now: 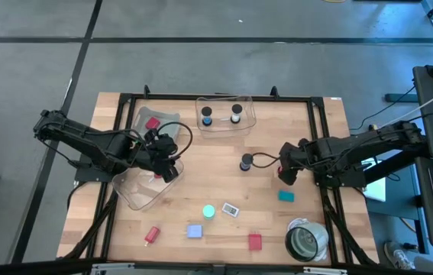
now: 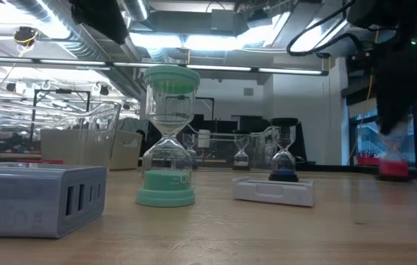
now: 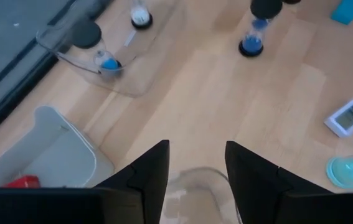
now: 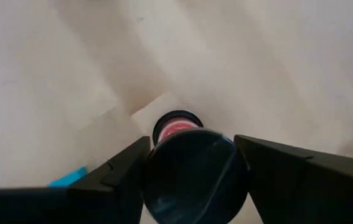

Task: Pick & Place Office items
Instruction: Put the red hourglass into the top transparent bin

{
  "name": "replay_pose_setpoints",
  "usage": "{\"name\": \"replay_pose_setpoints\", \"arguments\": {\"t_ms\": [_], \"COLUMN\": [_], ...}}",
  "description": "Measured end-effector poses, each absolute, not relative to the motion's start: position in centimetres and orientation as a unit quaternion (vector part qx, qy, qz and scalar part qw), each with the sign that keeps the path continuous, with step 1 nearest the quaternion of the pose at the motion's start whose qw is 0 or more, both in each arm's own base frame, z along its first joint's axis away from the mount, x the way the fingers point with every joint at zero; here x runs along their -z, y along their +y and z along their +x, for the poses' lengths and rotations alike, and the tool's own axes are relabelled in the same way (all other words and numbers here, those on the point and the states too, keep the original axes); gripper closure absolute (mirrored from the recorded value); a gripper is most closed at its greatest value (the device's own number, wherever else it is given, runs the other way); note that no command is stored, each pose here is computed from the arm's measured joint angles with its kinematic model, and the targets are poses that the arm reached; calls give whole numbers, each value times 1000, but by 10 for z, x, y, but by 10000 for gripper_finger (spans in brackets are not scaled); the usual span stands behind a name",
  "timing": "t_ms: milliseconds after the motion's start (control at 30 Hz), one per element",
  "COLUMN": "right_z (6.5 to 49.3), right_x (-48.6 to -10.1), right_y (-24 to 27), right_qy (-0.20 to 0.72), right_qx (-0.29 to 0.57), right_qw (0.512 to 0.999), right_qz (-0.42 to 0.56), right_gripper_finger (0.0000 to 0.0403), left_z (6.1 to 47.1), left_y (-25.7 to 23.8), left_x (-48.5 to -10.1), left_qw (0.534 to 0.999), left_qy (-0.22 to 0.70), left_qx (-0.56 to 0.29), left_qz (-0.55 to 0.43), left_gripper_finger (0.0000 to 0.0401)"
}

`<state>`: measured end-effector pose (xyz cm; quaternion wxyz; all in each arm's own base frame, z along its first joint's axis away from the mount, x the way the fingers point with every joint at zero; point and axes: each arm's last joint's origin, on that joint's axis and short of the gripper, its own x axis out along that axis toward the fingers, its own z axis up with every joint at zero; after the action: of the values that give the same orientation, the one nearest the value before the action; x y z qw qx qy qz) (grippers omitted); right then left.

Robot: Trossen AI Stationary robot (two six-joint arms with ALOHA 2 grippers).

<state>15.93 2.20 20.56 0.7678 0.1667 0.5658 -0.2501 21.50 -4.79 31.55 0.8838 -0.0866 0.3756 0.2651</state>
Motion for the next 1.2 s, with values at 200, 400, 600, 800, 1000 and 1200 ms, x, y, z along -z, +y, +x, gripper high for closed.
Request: {"name": "replay_pose_setpoints", "arguments": {"t_ms": [200,400,600,800,1000,1200], "right_z": [166,181,197,215,229,237], "right_x": [-242,-302,-354,-380,-393,-393], "right_y": [17,15,15,19,26,30], "right_qy": [505,386,258,158,92,84], "right_qx": [319,338,318,247,160,109], "right_qw": [790,852,910,956,983,990], "right_qz": [137,105,72,28,20,18], "right_gripper_finger": [181,191,186,191,191,187], "left_z": [222,240,271,299,315,318], "left_y": [-47,-51,-62,-69,-74,-77], "left_x": [-322,-332,-332,-334,-337,-347], "left_qw": [902,922,934,908,878,861], "left_qy": [335,293,243,188,145,95], "left_qx": [-273,-227,-162,-180,-168,-149], "left_qz": [8,114,204,328,425,478], "left_gripper_finger": [237,210,173,149,146,145]}}
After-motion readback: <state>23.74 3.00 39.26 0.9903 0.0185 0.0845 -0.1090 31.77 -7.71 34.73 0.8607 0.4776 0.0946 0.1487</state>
